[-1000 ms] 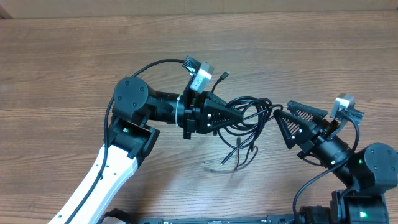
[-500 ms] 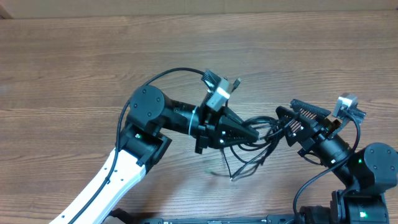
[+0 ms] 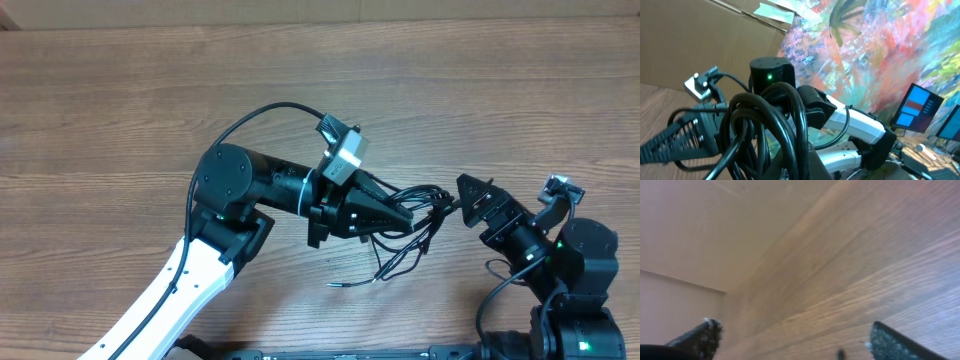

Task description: Untangle cables

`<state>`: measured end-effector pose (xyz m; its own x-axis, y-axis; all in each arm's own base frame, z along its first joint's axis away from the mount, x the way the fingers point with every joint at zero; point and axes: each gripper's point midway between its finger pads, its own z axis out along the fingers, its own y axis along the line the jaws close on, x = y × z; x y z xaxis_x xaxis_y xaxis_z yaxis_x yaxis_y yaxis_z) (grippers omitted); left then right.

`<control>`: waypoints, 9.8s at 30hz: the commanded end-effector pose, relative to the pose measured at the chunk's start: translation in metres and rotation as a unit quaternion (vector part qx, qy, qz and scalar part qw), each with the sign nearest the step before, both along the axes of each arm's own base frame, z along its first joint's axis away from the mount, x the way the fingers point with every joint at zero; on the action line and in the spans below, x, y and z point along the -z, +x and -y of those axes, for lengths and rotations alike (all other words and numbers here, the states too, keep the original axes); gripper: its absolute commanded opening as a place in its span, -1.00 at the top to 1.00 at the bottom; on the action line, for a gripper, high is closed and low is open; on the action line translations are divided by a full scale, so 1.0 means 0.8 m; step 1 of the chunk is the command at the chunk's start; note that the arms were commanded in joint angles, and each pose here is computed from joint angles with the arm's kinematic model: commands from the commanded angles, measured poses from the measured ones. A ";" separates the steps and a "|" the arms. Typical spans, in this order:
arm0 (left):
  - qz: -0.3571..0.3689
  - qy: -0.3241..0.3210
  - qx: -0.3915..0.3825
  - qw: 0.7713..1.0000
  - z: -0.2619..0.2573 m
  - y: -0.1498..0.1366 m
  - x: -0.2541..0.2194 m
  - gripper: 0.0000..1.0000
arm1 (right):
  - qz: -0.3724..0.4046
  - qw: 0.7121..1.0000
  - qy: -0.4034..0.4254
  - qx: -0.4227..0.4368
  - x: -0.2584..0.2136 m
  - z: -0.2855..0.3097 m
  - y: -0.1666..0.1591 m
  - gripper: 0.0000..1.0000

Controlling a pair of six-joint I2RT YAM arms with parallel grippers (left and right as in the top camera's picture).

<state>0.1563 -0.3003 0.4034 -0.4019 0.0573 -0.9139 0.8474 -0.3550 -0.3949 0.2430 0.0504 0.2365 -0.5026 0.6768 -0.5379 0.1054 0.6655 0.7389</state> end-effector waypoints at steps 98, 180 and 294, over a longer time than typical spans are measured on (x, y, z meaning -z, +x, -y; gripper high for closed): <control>0.001 0.011 -0.035 0.999 -0.026 0.030 0.002 0.91 | 0.394 0.751 -0.085 -0.524 -0.119 -0.144 -0.142 0.22; 0.025 0.043 -0.001 0.999 -0.067 0.026 0.013 0.92 | 0.223 0.923 -0.100 -0.298 -0.076 -0.091 -0.040 -0.76; 0.001 0.050 -0.055 0.997 -0.091 0.069 0.034 0.92 | -0.269 0.955 -0.035 0.116 0.127 0.047 -0.049 -1.00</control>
